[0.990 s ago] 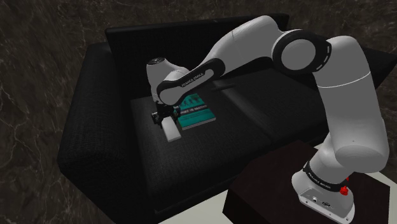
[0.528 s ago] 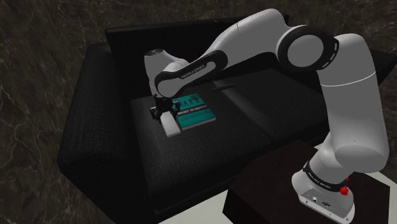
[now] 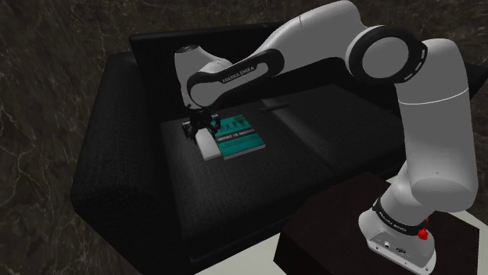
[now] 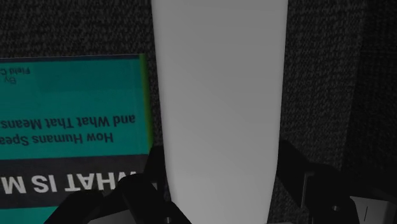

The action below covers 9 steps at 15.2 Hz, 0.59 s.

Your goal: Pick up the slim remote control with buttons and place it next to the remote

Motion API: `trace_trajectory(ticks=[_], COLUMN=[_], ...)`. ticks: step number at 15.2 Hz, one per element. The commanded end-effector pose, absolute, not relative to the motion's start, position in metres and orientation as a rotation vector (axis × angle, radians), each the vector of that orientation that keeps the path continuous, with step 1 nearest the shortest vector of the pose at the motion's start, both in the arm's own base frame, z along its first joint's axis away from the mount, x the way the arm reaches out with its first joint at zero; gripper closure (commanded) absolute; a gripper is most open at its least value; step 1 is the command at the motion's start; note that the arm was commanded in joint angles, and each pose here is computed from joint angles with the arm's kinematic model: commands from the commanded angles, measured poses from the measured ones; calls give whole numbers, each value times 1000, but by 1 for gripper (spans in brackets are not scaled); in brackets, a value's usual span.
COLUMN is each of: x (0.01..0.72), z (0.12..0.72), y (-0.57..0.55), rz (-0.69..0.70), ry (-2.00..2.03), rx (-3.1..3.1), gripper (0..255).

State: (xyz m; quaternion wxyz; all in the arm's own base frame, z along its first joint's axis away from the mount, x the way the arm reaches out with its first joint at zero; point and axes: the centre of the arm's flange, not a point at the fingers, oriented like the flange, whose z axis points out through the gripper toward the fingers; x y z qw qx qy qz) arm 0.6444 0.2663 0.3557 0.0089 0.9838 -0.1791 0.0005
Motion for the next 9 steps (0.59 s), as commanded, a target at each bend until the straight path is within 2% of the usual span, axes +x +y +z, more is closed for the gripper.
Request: trace_trajectory(ticks=[1, 9], x=[645, 639], z=[367, 369], y=[266, 174], rz=[2, 2], ry=[-560, -560], rx=[3073, 3073], gripper=[255, 255])
